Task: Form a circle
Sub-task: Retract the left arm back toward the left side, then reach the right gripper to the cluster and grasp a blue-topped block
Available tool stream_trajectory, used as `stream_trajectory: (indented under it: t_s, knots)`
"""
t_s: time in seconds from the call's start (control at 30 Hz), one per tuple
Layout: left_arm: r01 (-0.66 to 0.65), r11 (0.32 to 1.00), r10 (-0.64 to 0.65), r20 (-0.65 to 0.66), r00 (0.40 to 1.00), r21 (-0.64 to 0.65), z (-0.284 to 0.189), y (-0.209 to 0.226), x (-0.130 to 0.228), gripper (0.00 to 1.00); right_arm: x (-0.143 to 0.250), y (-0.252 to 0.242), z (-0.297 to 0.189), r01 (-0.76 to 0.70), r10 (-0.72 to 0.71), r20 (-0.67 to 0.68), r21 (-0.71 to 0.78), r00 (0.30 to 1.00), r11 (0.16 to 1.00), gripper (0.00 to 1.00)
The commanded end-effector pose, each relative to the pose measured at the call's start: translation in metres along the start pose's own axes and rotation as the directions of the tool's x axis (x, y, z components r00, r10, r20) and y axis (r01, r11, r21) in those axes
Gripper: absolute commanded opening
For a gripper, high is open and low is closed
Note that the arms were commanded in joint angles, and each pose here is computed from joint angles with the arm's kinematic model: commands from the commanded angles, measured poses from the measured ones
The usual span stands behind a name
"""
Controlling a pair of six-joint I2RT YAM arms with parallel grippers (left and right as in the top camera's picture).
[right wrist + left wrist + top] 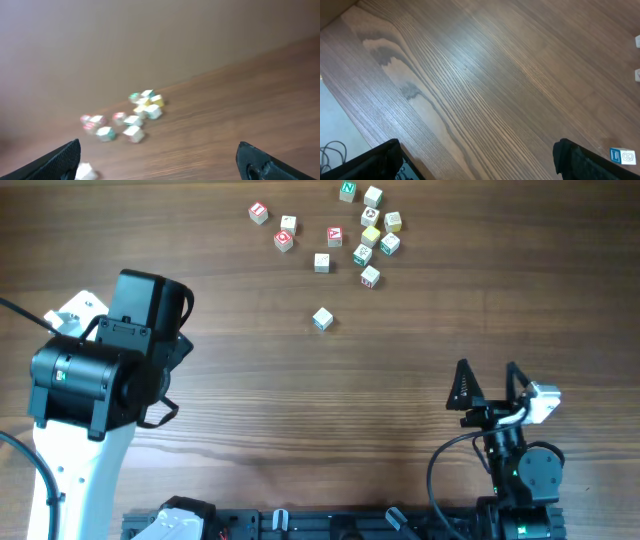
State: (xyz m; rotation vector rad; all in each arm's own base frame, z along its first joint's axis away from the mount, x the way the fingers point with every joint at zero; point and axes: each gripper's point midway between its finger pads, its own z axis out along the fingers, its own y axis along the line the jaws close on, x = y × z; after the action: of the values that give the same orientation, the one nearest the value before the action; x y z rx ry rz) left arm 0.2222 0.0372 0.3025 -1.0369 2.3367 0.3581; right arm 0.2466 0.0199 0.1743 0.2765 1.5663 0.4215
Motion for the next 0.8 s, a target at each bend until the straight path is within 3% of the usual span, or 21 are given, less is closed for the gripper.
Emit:
stream_trajectory:
  t_s: [0.0, 0.1, 0.17, 0.33, 0.6, 0.77]
  knots:
    - [0.010, 1.000, -0.009, -0.030, 1.000, 0.023, -0.001, -0.001, 0.004, 1.00, 0.002, 0.008, -0.001, -0.374, 0.373, -0.030, -0.037, 0.927, 0.927, 1.00]
    - [0.010, 1.000, -0.009, -0.032, 0.999, 0.025, -0.001, -0.001, 0.005, 1.00, 0.003, 0.010, -0.001, -0.549, 0.547, -0.048, -0.038, 0.836, 0.835, 1.00]
    - [0.010, 1.000, -0.009, -0.034, 0.999, 0.026, -0.001, -0.002, 0.005, 1.00, 0.006, 0.020, -0.002, -0.564, 0.556, -0.098, -0.075, 0.825, 0.823, 1.00]
    - [0.010, 1.000, -0.009, -0.034, 0.999, 0.026, -0.001, -0.002, 0.005, 1.00, 0.013, 0.035, -0.005, -0.501, 0.478, -0.177, -0.129, 0.860, 0.856, 1.00]
    - [0.010, 1.000, -0.009, -0.034, 0.999, 0.026, -0.001, -0.002, 0.005, 1.00, 0.027, 0.027, 0.006, -0.441, 0.428, -0.297, 0.028, 0.853, 0.897, 0.99]
    - [0.010, 1.000, -0.009, -0.034, 0.999, 0.027, -0.001, -0.002, 0.005, 1.00, 0.019, 0.030, 0.035, -0.252, 0.279, -0.466, 0.121, 0.839, 0.960, 0.99]
